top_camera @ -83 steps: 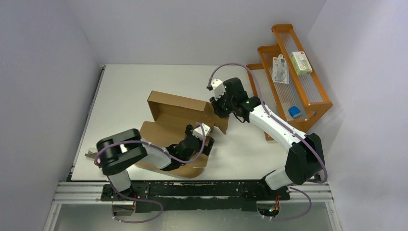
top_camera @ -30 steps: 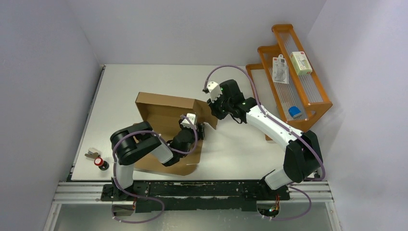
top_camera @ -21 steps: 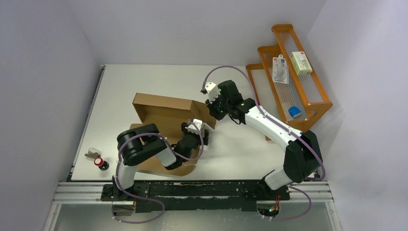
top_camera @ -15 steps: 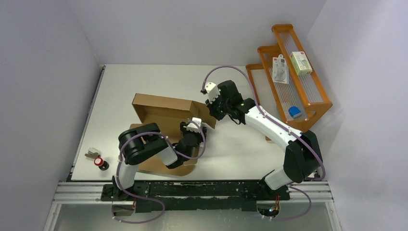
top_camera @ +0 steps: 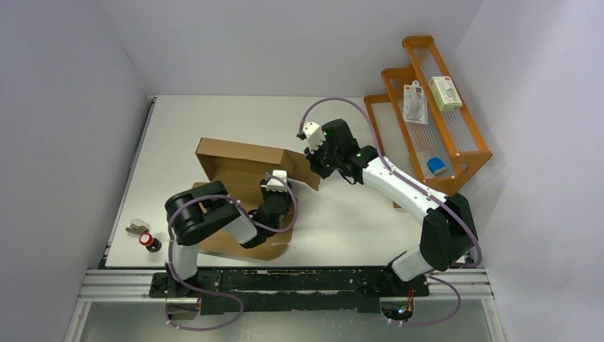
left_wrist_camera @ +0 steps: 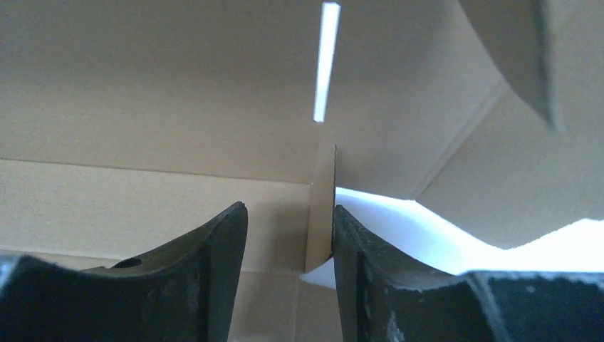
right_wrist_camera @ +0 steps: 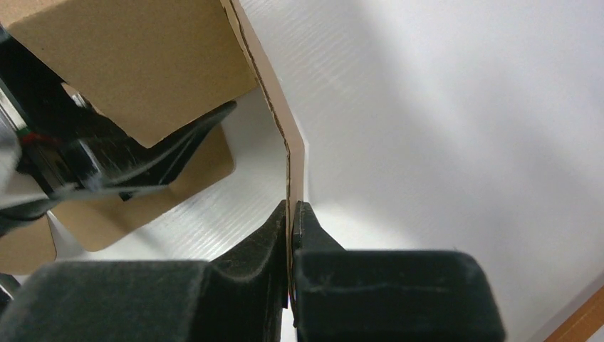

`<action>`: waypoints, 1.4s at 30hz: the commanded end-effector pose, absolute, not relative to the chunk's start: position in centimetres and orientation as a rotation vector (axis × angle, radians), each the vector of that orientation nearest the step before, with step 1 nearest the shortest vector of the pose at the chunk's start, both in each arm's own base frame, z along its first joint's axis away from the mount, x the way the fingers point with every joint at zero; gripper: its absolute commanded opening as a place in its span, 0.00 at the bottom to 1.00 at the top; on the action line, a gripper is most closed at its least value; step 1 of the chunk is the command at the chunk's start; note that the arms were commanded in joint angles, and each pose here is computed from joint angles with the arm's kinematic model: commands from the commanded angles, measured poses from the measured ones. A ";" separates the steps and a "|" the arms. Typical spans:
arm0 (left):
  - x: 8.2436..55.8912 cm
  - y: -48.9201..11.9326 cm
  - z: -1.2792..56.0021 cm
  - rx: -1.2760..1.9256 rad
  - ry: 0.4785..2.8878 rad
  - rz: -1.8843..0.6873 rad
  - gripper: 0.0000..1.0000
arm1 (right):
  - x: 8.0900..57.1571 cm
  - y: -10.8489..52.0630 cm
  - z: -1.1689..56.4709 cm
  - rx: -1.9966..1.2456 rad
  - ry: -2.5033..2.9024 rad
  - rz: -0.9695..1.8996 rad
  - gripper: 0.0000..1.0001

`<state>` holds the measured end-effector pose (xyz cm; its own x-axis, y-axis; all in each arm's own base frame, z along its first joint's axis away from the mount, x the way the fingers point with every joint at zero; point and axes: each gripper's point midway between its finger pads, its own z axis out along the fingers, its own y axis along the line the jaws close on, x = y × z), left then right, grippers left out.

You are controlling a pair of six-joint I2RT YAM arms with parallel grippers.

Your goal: Fold the paper box

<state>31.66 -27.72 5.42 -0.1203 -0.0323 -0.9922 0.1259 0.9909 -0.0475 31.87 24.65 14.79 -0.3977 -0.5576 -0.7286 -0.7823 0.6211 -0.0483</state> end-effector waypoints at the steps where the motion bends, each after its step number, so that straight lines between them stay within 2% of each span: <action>1: 32.4 -26.9 6.4 -0.027 1.694 -0.239 0.52 | 31.6 24.3 15.0 -1.049 2.108 0.378 0.04; 5: 32.5 -27.1 5.5 -0.002 1.718 -0.272 0.52 | 31.5 24.6 15.4 -1.047 2.097 0.397 0.05; 7: 32.4 -27.2 5.0 0.006 1.728 -0.286 0.52 | 31.6 24.9 15.7 -1.045 2.082 0.407 0.08; 15: 31.8 -27.4 4.1 0.025 1.751 -0.359 0.50 | 32.5 26.1 17.6 -1.074 2.025 0.388 0.41; 19: 31.9 -27.5 3.6 0.028 1.764 -0.361 0.49 | 33.6 27.1 18.9 -1.091 1.998 0.359 0.49; 25: 32.0 -27.0 2.7 0.001 1.788 -0.398 0.47 | 35.0 28.9 18.9 -1.142 1.988 0.343 0.48; 32: 32.1 -26.7 1.9 -0.008 1.811 -0.431 0.45 | 35.5 30.4 16.8 -1.190 2.051 0.328 0.39; 38: 31.9 -26.6 1.1 -0.008 1.827 -0.437 0.42 | 35.4 32.4 15.5 -1.124 2.100 0.314 0.29; 42: 31.7 -26.9 0.9 -0.012 1.832 -0.460 0.40 | 35.8 32.6 14.9 -0.989 2.172 0.287 0.18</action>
